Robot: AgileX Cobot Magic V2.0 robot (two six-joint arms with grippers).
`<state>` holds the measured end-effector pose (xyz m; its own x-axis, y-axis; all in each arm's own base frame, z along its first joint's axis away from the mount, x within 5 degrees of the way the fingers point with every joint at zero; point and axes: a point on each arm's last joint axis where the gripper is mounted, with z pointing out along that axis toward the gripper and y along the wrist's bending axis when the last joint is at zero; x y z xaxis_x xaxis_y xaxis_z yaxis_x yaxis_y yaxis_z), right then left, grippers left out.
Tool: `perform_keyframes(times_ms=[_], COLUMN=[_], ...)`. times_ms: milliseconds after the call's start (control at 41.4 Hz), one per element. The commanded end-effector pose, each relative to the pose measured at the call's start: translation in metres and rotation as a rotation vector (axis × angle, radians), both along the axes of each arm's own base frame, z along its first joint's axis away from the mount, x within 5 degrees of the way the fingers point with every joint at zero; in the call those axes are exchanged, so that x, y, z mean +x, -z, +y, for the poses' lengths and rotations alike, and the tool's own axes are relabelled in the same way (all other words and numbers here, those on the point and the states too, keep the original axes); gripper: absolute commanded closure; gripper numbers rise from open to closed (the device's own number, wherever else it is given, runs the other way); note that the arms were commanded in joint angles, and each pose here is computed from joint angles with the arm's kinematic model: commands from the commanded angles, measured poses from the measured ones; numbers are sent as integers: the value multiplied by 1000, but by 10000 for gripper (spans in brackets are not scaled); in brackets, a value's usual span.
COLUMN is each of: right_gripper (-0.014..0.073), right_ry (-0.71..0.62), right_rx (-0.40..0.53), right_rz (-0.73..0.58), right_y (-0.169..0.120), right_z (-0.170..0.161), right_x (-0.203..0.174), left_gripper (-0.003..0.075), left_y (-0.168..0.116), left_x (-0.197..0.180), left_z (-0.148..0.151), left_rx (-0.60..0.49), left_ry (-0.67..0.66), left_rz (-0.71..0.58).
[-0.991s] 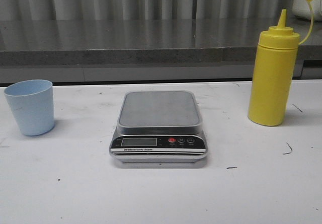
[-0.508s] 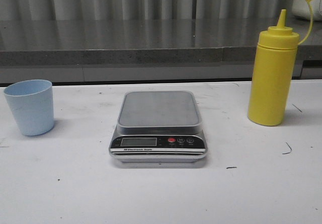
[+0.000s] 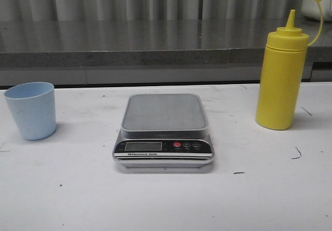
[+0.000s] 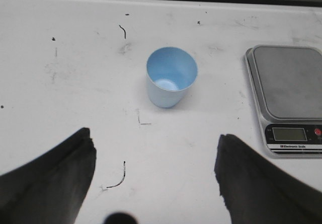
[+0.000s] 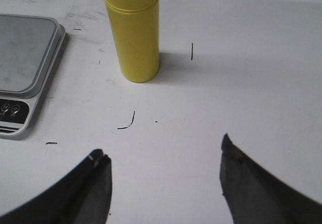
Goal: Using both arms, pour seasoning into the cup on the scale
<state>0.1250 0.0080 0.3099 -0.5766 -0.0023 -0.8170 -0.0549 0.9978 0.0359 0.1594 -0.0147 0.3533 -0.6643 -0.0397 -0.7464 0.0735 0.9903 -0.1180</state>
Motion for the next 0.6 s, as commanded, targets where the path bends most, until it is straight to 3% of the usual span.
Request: perform_keyframes(times_ms=[0,580], right_gripper=[107,107], right_ry=[5,5], right_rx=[-12,-12], right_rz=[-101,-101], right_y=[-16,-16], right_z=[-1,-1], right_x=[5,5], left_gripper=[226,226], left_y=[-11,45], left_x=[26,170], left_z=[-6,-15], left_rx=[-8,65], left_ry=[18,38], left_rz=[-33,287])
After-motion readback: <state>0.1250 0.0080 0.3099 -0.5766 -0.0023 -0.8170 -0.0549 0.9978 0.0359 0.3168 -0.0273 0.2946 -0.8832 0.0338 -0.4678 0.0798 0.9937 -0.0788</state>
